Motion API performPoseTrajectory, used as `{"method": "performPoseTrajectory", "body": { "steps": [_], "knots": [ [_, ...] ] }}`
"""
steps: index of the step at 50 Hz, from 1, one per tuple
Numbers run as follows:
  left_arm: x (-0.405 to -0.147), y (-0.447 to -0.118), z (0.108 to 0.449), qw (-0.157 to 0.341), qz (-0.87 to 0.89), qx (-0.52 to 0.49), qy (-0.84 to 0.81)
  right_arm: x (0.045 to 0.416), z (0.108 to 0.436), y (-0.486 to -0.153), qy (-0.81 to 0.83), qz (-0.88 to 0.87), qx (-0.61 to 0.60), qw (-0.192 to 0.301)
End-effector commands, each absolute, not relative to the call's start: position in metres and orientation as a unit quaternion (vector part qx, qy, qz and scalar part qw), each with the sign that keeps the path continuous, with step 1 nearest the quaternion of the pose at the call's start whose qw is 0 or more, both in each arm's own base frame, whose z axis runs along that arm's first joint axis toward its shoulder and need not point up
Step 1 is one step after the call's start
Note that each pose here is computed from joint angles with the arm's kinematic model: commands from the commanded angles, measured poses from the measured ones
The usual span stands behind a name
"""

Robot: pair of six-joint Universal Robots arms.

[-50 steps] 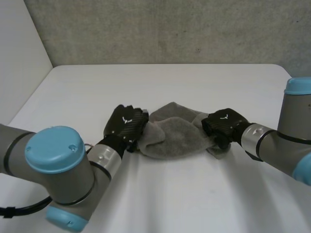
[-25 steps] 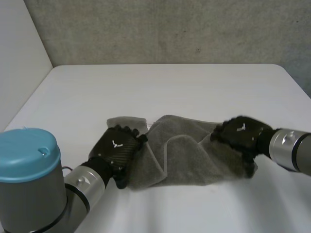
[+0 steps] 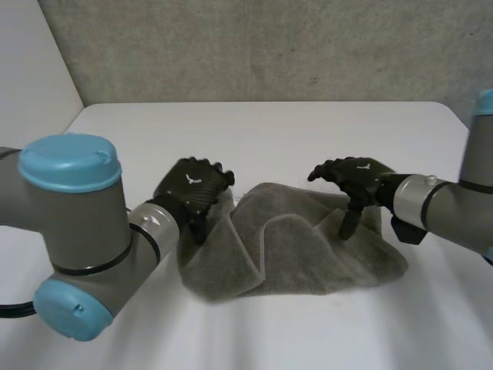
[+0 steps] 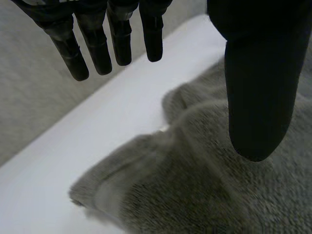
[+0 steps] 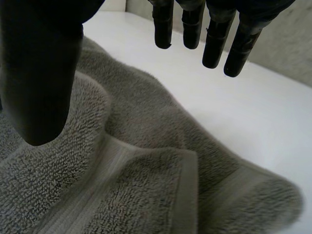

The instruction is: Fold the towel.

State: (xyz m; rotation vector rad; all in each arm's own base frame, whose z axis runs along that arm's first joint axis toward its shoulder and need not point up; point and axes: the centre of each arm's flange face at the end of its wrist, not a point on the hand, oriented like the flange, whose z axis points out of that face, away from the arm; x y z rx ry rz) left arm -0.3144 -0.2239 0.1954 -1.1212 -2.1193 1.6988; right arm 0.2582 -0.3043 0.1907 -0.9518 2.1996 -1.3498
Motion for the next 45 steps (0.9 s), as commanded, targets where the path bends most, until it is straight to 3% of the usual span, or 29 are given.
{"method": "performPoseTrajectory", "body": {
  "steps": [1,16,25,29,30,31,32,33,34,35,36,37,38,39,40,41,42,45],
  "knots": [
    [-0.32,-0.221,0.176,0.12,0.533,-0.455,-0.704,0.268,0.171,-0.309,0.8,-0.444,-0.347,0.205],
    [-0.316,-0.228,0.157,0.101,0.496,-0.476,-0.719,0.297,0.135,-0.292,0.818,-0.364,-0.376,0.238],
    [-0.322,-0.243,0.165,0.092,0.522,-0.479,-0.7,0.304,0.149,-0.297,0.803,-0.386,-0.382,0.245],
    [-0.331,-0.259,0.181,0.083,0.567,-0.475,-0.668,0.311,0.188,-0.316,0.762,-0.467,-0.384,0.232],
    [-0.337,-0.27,0.195,0.076,0.602,-0.464,-0.645,0.313,0.21,-0.324,0.733,-0.517,-0.384,0.222],
    [-0.342,-0.285,0.216,0.062,0.649,-0.442,-0.616,0.313,0.21,-0.325,0.732,-0.517,-0.384,0.222],
    [-0.342,-0.285,0.216,0.062,0.649,-0.442,-0.616,0.315,0.234,-0.333,0.694,-0.575,-0.38,0.209],
    [-0.345,-0.299,0.24,0.046,0.697,-0.41,-0.586,0.315,0.235,-0.333,0.693,-0.575,-0.38,0.209],
    [-0.347,-0.313,0.263,0.031,0.745,-0.375,-0.551,0.317,0.267,-0.341,0.638,-0.647,-0.371,0.19],
    [-0.347,-0.313,0.264,0.031,0.746,-0.374,-0.55,0.315,0.301,-0.346,0.575,-0.718,-0.355,0.168],
    [-0.349,-0.323,0.289,0.016,0.795,-0.333,-0.508,0.315,0.301,-0.346,0.574,-0.718,-0.355,0.168],
    [-0.349,-0.323,0.289,0.016,0.795,-0.333,-0.507,0.312,0.331,-0.346,0.512,-0.779,-0.332,0.148],
    [-0.349,-0.328,0.315,0.006,0.838,-0.289,-0.462,0.303,0.356,-0.347,0.455,-0.828,-0.305,0.123],
    [-0.345,-0.329,0.343,-0.001,0.878,-0.238,-0.416,0.303,0.356,-0.347,0.454,-0.828,-0.304,0.123],
    [-0.345,-0.329,0.344,-0.001,0.878,-0.237,-0.416,0.296,0.38,-0.342,0.4,-0.866,-0.28,0.105],
    [-0.339,-0.326,0.37,-0.001,0.906,-0.194,-0.377,0.296,0.381,-0.342,0.399,-0.867,-0.28,0.105],
    [-0.339,-0.325,0.37,-0.001,0.906,-0.194,-0.376,0.292,0.393,-0.336,0.367,-0.885,-0.269,0.098],
    [-0.333,-0.321,0.381,0.0,0.92,-0.163,-0.358,0.292,0.384,-0.336,0.389,-0.873,-0.276,0.101]
  ]
}}
